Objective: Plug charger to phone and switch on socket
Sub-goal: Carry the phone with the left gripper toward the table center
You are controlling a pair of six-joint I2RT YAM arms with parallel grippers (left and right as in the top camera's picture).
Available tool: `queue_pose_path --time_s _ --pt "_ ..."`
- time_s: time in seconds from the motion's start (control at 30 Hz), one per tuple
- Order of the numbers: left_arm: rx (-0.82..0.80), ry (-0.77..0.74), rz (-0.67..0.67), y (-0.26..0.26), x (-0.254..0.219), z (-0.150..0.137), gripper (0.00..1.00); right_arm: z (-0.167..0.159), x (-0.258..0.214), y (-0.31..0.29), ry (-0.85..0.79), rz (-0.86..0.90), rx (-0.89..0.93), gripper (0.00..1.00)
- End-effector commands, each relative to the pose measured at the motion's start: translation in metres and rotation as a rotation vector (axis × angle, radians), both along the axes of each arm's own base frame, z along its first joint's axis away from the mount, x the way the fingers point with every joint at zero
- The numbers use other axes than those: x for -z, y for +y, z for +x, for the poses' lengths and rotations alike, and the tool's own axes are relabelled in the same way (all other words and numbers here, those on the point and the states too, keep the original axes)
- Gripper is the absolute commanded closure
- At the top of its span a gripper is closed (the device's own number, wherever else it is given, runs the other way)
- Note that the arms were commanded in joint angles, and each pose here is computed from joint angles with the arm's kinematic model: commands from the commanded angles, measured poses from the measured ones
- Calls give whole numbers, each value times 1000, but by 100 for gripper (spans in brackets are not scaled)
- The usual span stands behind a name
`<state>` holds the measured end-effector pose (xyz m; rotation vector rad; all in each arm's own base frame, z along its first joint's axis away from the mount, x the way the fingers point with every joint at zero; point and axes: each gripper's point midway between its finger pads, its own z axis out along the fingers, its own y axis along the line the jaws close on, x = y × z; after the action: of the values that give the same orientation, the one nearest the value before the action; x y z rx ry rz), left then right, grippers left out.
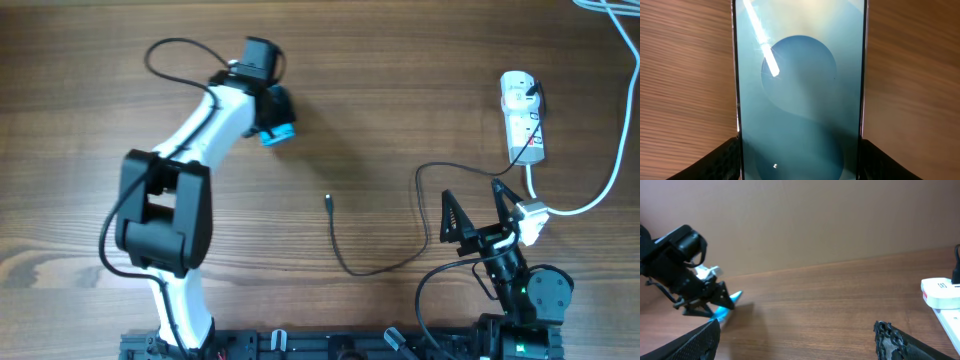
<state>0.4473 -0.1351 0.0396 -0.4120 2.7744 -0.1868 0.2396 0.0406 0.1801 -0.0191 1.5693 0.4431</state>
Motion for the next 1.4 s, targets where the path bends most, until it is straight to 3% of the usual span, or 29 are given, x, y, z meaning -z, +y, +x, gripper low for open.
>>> queue_pose_path --time_s 0.0,0.33,0.83,1.03,1.2,1.37 --pt "26 -11 -47 -40 -5 -5 47 0 -3 -1 -10 11 5 0" --pt "94 -27 105 -62 -3 -25 46 0 -3 -1 -10 11 5 0" --pt "128 47 171 -59 41 -32 51 0 -3 -1 -10 11 5 0" --pt "118 32 198 -54 40 -29 48 0 -3 -1 -10 11 5 0" --pt "121 48 201 -54 41 -33 18 0 -3 -1 -11 10 5 0" --pt "126 74 187 -55 43 -38 2 0 -3 -1 -10 11 5 0"
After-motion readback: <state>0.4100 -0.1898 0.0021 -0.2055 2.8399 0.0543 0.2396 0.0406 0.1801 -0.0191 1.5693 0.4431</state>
